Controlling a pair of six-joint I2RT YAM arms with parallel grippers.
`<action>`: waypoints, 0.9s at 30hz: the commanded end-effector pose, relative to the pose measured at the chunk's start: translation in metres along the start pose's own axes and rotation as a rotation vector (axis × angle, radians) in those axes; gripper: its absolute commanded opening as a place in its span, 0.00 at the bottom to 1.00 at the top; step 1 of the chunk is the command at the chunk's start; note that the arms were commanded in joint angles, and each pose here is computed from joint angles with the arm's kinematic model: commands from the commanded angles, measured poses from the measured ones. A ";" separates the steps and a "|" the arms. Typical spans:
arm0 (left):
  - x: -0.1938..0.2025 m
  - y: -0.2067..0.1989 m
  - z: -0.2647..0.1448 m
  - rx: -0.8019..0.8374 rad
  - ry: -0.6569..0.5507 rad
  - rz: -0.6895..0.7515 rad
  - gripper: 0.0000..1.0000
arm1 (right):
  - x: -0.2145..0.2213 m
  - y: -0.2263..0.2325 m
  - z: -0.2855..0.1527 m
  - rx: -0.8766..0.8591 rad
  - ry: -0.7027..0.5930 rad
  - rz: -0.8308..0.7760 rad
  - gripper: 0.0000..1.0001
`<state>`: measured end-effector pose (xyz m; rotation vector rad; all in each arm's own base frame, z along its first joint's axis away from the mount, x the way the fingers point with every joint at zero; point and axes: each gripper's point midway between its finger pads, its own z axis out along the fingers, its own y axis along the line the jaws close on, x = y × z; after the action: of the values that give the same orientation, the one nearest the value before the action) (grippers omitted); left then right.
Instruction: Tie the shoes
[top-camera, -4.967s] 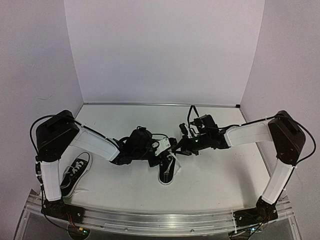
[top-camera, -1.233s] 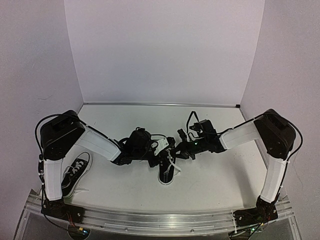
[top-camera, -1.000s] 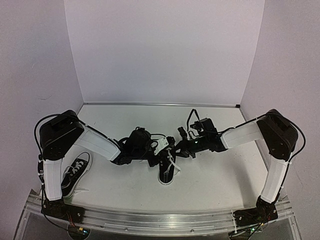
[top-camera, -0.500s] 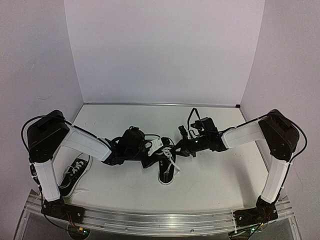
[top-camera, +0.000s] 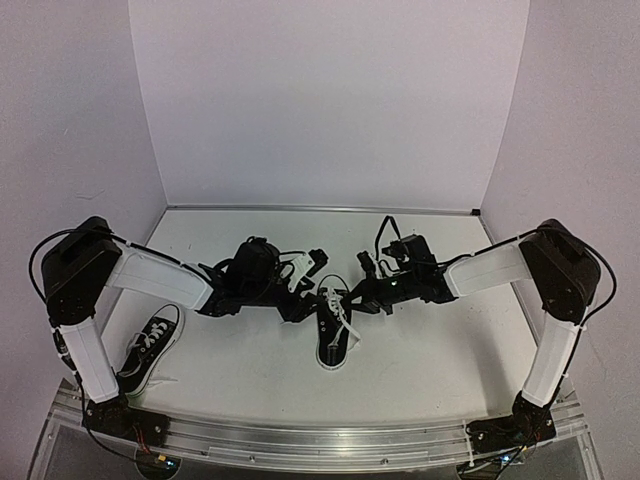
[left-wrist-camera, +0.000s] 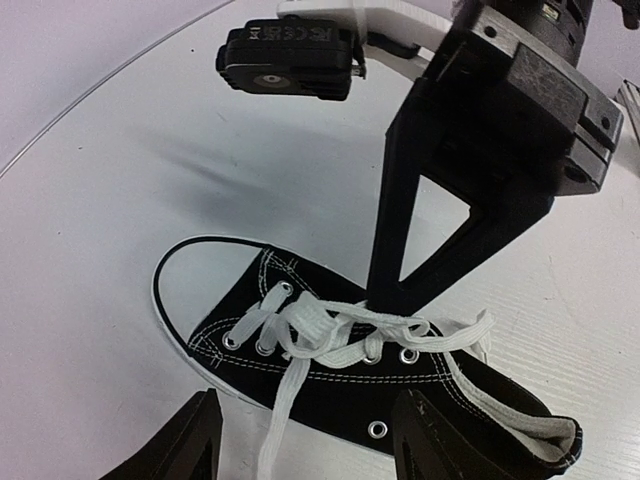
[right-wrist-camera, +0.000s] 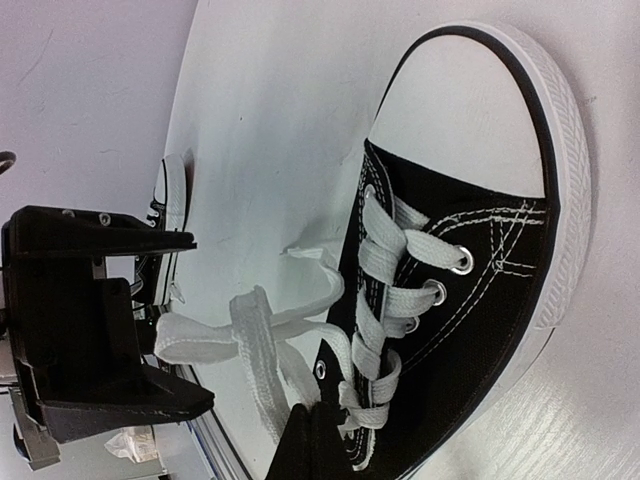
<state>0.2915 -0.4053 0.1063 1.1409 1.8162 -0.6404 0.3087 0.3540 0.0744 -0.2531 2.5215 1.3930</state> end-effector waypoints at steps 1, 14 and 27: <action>-0.043 0.004 -0.008 0.024 -0.088 -0.072 0.59 | -0.007 0.013 -0.009 -0.013 -0.033 -0.043 0.00; -0.058 -0.003 0.007 0.099 -0.108 -0.112 0.47 | -0.007 0.013 -0.008 -0.013 -0.030 -0.042 0.00; -0.050 -0.002 0.020 0.104 -0.076 -0.121 0.25 | -0.007 0.012 -0.008 -0.007 -0.032 -0.036 0.00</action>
<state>0.3014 -0.4347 0.1219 1.0734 1.8589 -0.8274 0.3080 0.3534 0.0736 -0.2514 2.5278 1.3900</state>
